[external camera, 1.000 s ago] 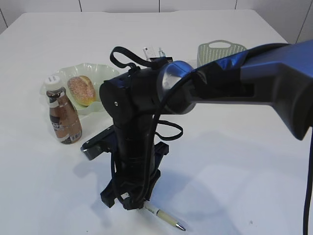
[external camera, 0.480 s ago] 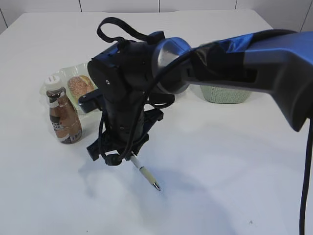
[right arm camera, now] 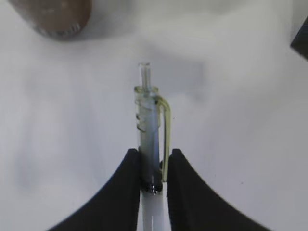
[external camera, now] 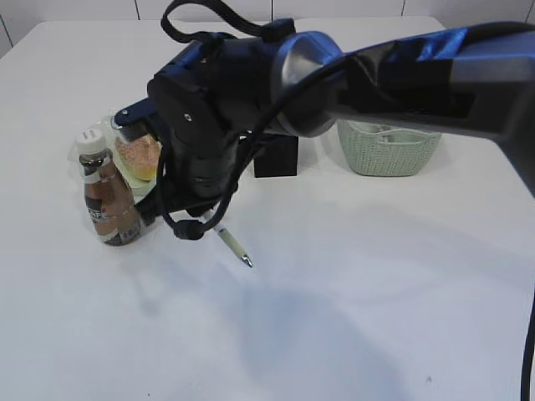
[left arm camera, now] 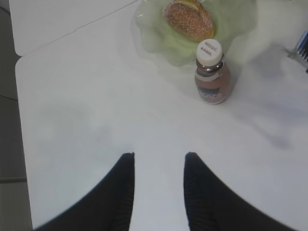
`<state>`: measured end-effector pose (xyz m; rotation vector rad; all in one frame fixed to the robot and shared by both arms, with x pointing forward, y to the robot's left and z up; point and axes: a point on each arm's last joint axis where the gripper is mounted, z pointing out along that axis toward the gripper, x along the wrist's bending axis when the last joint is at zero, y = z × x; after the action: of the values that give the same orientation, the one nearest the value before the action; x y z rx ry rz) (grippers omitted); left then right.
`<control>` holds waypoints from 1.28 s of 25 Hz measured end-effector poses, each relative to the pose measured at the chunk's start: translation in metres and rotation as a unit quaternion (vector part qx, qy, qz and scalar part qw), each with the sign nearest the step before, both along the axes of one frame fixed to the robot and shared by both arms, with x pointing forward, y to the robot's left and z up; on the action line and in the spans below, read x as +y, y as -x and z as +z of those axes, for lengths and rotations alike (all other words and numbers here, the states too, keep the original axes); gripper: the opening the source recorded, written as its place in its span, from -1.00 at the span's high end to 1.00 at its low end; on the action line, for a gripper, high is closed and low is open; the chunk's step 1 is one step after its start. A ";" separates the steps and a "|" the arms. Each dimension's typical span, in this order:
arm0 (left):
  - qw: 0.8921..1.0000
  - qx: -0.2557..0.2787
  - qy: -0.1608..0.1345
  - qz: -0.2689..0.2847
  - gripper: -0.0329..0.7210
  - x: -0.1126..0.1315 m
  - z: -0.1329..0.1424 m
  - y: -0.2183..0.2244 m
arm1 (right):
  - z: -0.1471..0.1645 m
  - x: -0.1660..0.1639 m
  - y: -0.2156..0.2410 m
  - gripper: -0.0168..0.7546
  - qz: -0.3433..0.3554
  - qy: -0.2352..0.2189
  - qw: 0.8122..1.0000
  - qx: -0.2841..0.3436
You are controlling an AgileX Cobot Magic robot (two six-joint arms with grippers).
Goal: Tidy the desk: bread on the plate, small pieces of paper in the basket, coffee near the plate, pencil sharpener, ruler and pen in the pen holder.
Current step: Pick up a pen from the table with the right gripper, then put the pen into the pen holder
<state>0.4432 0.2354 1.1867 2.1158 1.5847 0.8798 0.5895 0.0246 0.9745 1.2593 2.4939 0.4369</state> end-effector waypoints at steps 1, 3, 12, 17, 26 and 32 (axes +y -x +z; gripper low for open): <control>1.000 0.001 -0.001 0.000 0.28 0.000 -0.001 -0.001 | 0.004 0.000 -0.001 0.59 0.003 -0.003 1.000 -0.014; 1.000 0.004 -0.002 0.000 0.28 -0.001 -0.002 -0.003 | 0.014 0.000 -0.005 0.59 0.009 -0.014 0.999 -0.046; 1.000 -0.001 -0.001 -0.005 0.27 -0.005 -0.004 -0.008 | 0.047 -0.007 -0.016 0.59 0.008 -0.058 0.990 -0.126; 1.000 -0.010 0.003 -0.010 0.28 -0.006 -0.003 -0.010 | 0.056 -0.024 -0.029 0.59 -0.011 -0.064 0.988 -0.142; 0.999 -0.037 0.013 -0.022 0.28 -0.009 0.000 -0.013 | 0.092 -0.051 -0.050 0.59 -0.015 -0.099 0.969 -0.226; 0.998 -0.053 0.019 -0.029 0.28 -0.010 0.002 -0.015 | 0.106 -0.050 -0.057 0.59 0.016 -0.113 0.947 -0.301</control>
<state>0.4583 0.2251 1.1890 2.0437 1.4682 0.9180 0.6465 -0.0251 1.0806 0.9666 1.9801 0.9742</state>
